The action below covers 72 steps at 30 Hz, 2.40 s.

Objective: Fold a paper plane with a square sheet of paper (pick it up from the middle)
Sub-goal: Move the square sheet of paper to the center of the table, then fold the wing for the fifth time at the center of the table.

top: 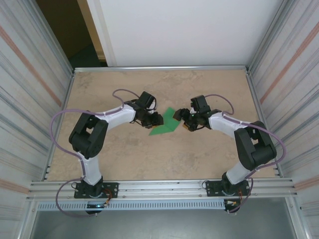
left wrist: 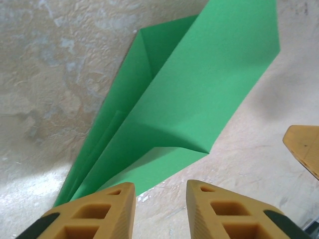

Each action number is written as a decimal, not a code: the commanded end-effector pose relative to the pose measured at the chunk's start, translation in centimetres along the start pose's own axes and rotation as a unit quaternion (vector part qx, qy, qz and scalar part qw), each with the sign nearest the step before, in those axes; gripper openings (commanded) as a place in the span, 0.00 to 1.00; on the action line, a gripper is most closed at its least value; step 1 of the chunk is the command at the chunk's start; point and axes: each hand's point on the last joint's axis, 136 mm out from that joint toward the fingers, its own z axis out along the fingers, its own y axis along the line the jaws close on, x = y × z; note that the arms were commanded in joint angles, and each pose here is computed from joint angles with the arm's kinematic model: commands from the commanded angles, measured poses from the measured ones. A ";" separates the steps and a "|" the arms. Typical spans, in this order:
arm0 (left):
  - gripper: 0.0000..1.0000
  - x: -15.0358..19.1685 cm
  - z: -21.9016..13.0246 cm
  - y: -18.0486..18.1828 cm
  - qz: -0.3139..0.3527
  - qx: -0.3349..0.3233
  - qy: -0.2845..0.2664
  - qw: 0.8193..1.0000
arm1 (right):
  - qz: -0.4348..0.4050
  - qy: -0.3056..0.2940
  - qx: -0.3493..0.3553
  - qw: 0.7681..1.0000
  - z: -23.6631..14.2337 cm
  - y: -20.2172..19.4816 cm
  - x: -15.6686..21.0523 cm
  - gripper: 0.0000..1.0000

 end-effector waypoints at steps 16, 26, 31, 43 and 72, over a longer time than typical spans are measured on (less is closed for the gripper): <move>0.29 0.9 2.4 4.2 -0.084 -0.042 0.019 0.995 | 0.058 0.021 -0.028 0.998 1.1 0.0 1.2 0.71; 0.28 1.4 2.7 4.6 -0.158 0.018 0.033 0.987 | 0.072 0.044 -0.029 0.996 2.6 -0.1 2.7 0.69; 0.29 1.5 2.7 5.0 -0.173 0.021 0.033 0.984 | 0.071 0.052 -0.031 0.996 3.2 -0.1 2.8 0.67; 0.27 1.8 2.9 5.5 -0.179 0.016 0.037 0.983 | 0.081 0.064 -0.028 0.994 4.6 0.3 3.3 0.52; 0.27 2.0 2.8 5.8 -0.184 0.017 0.040 0.982 | 0.083 0.036 -0.021 0.996 5.0 -0.2 2.0 0.38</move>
